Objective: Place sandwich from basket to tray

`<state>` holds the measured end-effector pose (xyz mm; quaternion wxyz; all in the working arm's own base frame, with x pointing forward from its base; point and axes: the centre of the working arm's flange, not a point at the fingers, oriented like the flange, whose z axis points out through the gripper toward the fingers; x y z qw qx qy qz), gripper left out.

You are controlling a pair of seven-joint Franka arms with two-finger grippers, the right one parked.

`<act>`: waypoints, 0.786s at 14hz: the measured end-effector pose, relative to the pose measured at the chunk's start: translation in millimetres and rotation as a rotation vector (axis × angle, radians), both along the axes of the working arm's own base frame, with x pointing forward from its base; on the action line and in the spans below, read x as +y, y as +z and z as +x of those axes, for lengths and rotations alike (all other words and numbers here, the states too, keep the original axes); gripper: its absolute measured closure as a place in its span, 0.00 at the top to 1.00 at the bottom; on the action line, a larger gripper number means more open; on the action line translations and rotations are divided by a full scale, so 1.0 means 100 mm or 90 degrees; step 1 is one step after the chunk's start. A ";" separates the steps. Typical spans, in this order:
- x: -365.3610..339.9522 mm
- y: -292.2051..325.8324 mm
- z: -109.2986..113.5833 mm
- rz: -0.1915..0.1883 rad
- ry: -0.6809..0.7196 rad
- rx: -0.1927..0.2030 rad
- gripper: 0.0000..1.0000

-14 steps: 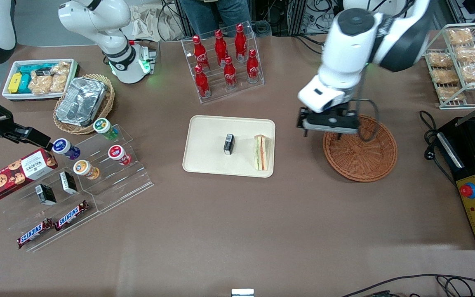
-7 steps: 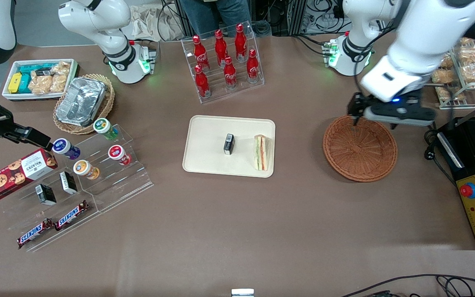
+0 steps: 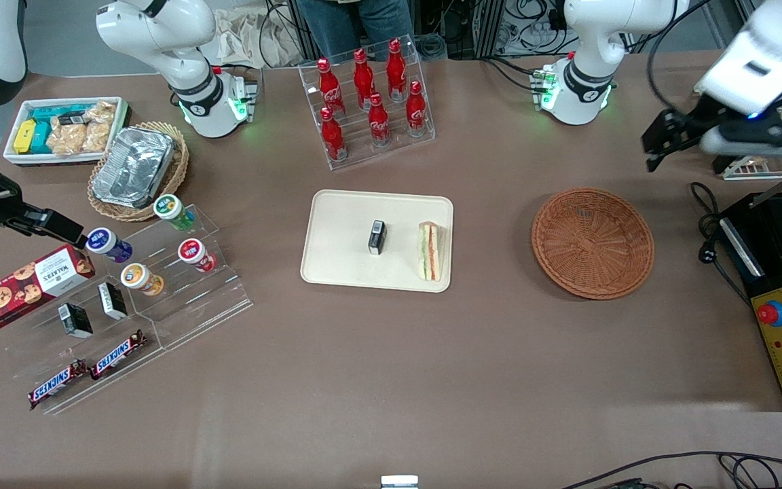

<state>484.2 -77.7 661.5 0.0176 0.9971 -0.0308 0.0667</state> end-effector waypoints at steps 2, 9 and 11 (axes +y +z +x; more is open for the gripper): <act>0.13 0.03 -0.03 -0.015 0.015 0.007 1.00; 0.04 -0.43 0.29 -0.016 0.011 0.051 1.00; 0.00 -0.55 0.43 -0.016 0.009 0.061 1.00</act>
